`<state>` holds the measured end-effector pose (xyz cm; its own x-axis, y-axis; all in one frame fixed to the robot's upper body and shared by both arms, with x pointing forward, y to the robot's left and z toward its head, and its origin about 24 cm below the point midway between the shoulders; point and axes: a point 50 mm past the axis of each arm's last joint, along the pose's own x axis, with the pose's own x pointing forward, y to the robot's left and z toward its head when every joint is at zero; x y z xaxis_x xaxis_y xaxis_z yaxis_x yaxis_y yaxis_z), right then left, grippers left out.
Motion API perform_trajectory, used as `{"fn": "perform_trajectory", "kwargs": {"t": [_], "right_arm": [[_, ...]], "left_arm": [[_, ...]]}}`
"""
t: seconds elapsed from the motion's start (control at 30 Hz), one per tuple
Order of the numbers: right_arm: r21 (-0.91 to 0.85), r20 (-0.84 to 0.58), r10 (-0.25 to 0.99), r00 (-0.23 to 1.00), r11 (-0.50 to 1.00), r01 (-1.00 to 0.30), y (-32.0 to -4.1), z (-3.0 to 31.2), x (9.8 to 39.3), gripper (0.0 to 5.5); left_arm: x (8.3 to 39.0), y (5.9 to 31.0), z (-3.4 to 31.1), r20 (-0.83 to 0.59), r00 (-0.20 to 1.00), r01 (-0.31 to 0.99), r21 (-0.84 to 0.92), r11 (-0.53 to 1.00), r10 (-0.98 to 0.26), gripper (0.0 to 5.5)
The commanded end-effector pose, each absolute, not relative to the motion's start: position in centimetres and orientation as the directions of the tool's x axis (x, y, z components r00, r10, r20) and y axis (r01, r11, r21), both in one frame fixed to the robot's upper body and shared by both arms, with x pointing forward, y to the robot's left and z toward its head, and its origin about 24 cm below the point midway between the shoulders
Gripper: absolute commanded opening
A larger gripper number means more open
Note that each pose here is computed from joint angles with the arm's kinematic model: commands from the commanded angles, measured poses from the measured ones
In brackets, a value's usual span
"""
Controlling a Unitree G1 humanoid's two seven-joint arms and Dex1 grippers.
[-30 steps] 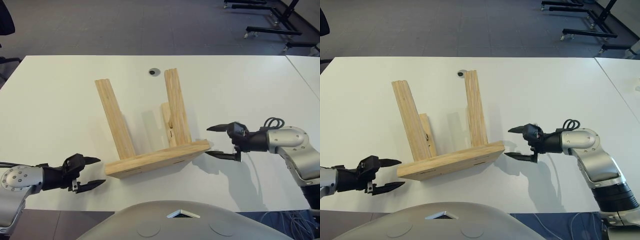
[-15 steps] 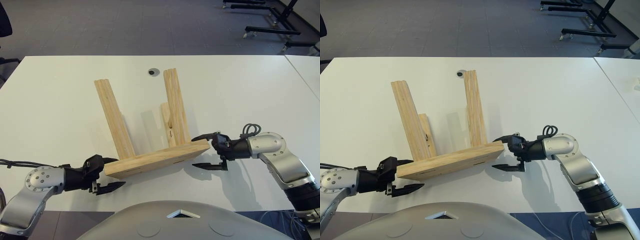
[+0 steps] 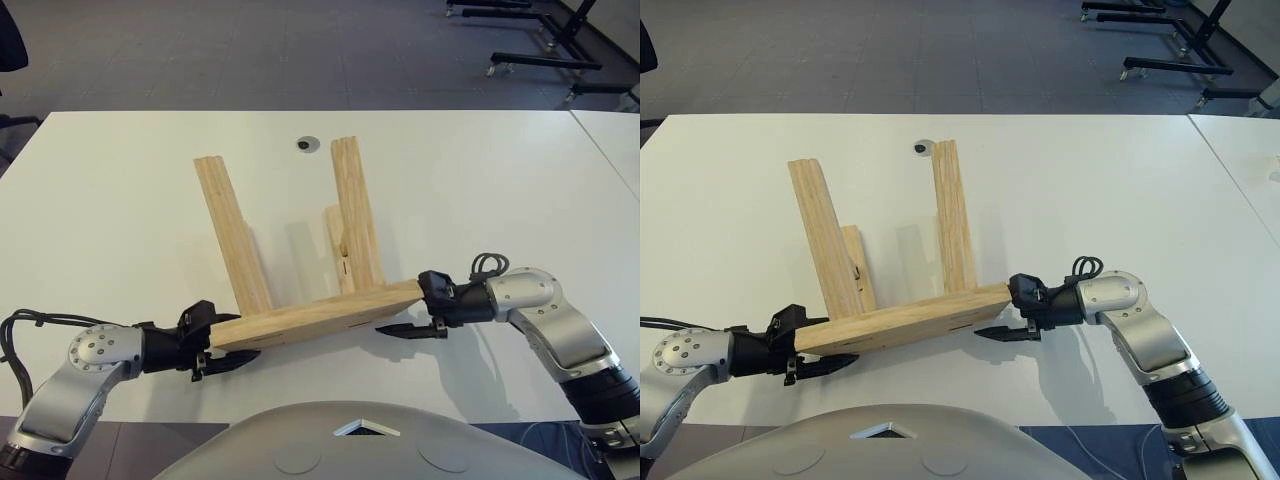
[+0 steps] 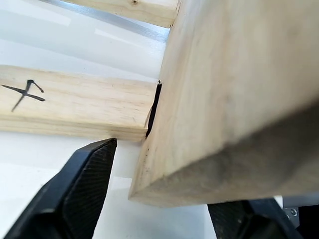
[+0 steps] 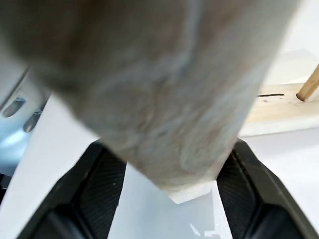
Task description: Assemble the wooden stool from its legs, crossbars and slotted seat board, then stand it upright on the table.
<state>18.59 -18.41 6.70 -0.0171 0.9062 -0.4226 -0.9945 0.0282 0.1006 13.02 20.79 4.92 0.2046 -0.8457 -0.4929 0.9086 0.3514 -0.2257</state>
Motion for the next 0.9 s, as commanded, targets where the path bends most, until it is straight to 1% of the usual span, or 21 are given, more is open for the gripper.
{"fn": "perform_trajectory", "kwargs": {"t": [0.03,0.13,0.17,0.2,0.3,0.37,0.43,0.47,0.53,0.63,0.73,0.83,0.9], "right_arm": [[0.112,-0.393,0.918,-0.059,-0.016,-0.994,-17.6,7.4,18.3,2.1],[0.152,-0.362,0.917,-0.168,-0.12,-0.981,-16.9,8.3,17.0,1.73],[0.175,-0.337,0.922,-0.188,-0.135,-0.975,-16.8,8.8,16.8,1.56],[0.199,-0.313,0.929,-0.198,-0.139,-0.97,-16.7,9.3,16.8,1.52],[0.279,-0.218,0.96,-0.174,-0.109,-0.954,-16.5,11.2,17.2,1.47],[0.34,-0.148,0.976,-0.158,-0.1,-0.935,-16.3,12.8,17.4,1.43],[0.4,-0.094,0.988,-0.122,-0.075,-0.914,-16.3,14.3,17.7,1.43],[0.447,-0.063,0.992,-0.111,-0.072,-0.892,-16.3,15.1,17.7,1.42],[0.541,-0.021,0.991,-0.133,-0.101,-0.835,-16.7,16.8,17.5,1.42],[0.684,0.036,0.986,-0.165,-0.145,-0.715,-17.0,18.5,17.5,1.42],[0.772,0.07,0.99,-0.125,-0.133,-0.621,-17.2,19.0,17.7,1.37],[0.837,0.033,0.996,-0.083,-0.073,-0.542,-18.1,18.2,16.0,1.33],[0.86,0.008,0.997,-0.078,-0.046,-0.509,-18.7,17.9,15.7,1.33]], "left_arm": [[13.5,20.6,5.6,-0.469,0.193,0.921,-0.216,0.323,-0.862,2.31],[13.9,20.2,7.0,-0.438,0.157,0.942,-0.203,0.268,-0.885,1.99],[14.0,20.1,7.7,-0.421,0.139,0.947,-0.208,0.244,-0.896,1.91],[14.1,20.0,8.3,-0.403,0.121,0.95,-0.219,0.224,-0.907,1.87],[13.6,20.2,9.6,-0.35,0.051,0.942,-0.293,0.161,-0.935,1.76],[13.3,20.3,10.4,-0.299,0.03,0.927,-0.348,0.138,-0.954,1.71],[12.7,20.2,11.5,-0.25,-0.018,0.913,-0.4,0.087,-0.968,1.7],[12.3,20.0,12.1,-0.217,-0.051,0.898,-0.437,0.05,-0.975,1.69],[11.6,19.6,13.4,-0.135,-0.099,0.867,-0.498,-0.019,-0.986,1.68],[11.4,18.9,15.6,0.039,-0.076,0.831,-0.55,-0.085,-0.996,1.68],[11.4,18.5,16.6,0.124,-0.034,0.81,-0.578,-0.1,-0.992,1.68],[11.6,18.7,17.6,0.214,0.053,0.777,-0.622,-0.095,-0.975,1.68],[11.4,18.7,18.0,0.256,0.092,0.758,-0.645,-0.099,-0.962,1.68]]}}
